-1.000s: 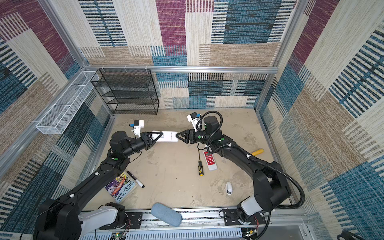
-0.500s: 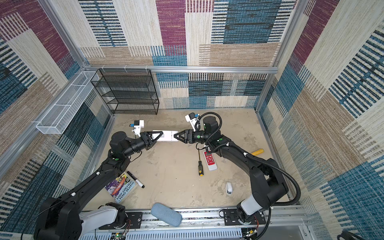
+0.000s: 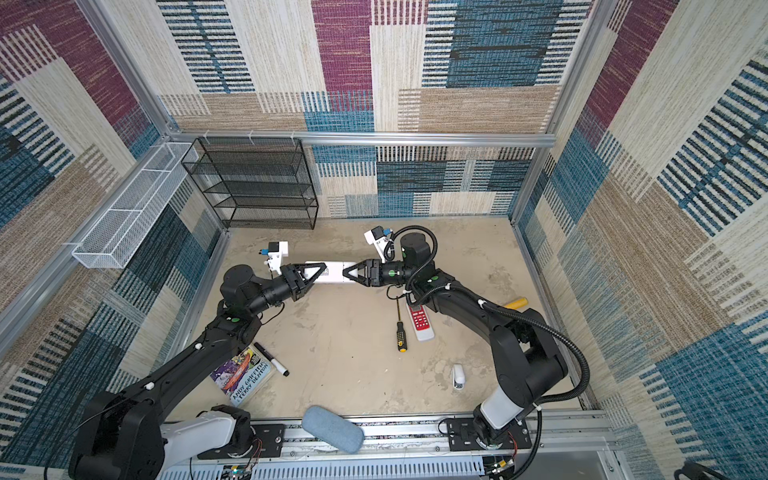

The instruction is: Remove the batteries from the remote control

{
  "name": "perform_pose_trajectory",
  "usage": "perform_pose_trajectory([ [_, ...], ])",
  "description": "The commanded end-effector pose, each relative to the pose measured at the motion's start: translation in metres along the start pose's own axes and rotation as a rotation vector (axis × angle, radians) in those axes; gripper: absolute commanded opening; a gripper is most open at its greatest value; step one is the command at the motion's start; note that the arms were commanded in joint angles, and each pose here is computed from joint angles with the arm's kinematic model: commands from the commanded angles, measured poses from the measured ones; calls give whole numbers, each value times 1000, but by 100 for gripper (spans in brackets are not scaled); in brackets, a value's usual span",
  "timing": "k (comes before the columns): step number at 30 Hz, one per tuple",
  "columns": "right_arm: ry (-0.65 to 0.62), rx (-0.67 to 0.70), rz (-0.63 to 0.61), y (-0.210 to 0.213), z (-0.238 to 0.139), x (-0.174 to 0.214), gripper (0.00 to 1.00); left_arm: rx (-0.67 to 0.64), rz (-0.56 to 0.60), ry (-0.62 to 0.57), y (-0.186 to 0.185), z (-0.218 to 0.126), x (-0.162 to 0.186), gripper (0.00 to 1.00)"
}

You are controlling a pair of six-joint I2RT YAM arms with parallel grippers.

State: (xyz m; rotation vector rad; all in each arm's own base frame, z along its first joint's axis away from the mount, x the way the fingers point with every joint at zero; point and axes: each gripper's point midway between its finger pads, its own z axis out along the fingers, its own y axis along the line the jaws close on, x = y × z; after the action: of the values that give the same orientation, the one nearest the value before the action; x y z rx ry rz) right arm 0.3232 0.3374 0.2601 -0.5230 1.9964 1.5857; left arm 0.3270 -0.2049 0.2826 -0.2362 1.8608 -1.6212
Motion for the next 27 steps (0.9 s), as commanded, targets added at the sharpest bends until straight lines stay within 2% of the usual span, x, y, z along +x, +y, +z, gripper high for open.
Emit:
perform_pose_trajectory([
  [1,-21,-5,-13,1,0,-4,48,69,42,-11,-19,-2,-3,3],
  [8,-30,18,0,-6,-2,-4,44,84,43,-17,-25,-3,-5,2],
  [22,-30,-6,-3,-2,-8,-9,48,67,34,-24,-21,-3,-6,2],
  [27,-27,7,9,-6,-7,-8,47,48,34,-32,-16,-2,-8,2],
])
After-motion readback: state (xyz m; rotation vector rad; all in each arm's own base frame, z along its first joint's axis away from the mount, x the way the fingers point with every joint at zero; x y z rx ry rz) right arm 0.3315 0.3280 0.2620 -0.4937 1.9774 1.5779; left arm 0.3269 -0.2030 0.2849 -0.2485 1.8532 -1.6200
